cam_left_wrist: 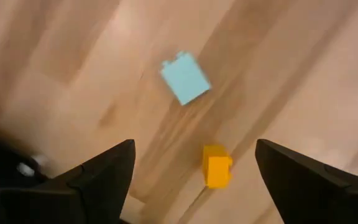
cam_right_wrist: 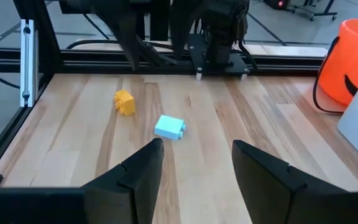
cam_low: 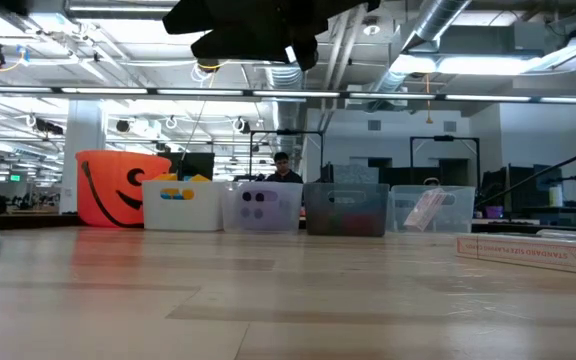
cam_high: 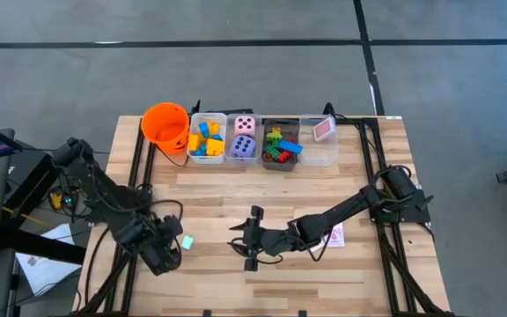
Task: Pick & Place Toys
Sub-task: Put the light blue game piece into the black bin
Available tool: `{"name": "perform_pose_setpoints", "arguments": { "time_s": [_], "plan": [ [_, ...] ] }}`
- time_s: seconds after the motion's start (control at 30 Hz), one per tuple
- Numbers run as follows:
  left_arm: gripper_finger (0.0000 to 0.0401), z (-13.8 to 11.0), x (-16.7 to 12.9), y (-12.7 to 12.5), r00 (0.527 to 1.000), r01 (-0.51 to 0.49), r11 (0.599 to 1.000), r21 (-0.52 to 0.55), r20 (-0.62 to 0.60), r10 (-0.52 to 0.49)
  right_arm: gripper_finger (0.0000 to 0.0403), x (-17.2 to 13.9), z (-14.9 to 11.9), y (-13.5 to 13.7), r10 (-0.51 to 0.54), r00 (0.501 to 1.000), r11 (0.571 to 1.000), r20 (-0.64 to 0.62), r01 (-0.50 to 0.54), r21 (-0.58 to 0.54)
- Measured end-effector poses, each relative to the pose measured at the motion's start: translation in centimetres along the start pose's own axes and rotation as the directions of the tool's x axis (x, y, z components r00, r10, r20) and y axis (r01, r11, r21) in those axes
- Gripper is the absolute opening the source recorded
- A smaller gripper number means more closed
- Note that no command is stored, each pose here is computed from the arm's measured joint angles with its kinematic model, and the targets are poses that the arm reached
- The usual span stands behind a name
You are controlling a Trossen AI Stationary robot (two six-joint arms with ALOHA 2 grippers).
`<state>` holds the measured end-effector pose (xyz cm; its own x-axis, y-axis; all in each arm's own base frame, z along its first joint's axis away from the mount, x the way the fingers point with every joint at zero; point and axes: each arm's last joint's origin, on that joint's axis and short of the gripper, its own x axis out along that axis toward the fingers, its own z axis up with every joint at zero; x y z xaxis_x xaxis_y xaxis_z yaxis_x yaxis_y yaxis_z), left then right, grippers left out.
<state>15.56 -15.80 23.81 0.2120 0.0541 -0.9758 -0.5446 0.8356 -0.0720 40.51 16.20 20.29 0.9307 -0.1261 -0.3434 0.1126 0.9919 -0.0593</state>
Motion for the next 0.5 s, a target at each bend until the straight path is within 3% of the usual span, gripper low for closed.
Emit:
{"name": "perform_pose_setpoints", "arguments": {
  "time_s": [0.2,0.5],
  "plan": [
    [0.0324,-0.2,3.9,1.0,1.0,-0.015,0.959,-0.285,-0.009,0.012,0.0188,0.0,0.0,0.0,-0.001,1.0,1.0,0.001,0.001,0.001],
    [0.0324,0.5,7.2,1.8,0.997,0.076,0.912,-0.403,0.027,-0.071,0.0188,0.1,0.0,-0.1,-0.006,1.0,1.0,0.002,0.006,-0.01]
  ]
}}
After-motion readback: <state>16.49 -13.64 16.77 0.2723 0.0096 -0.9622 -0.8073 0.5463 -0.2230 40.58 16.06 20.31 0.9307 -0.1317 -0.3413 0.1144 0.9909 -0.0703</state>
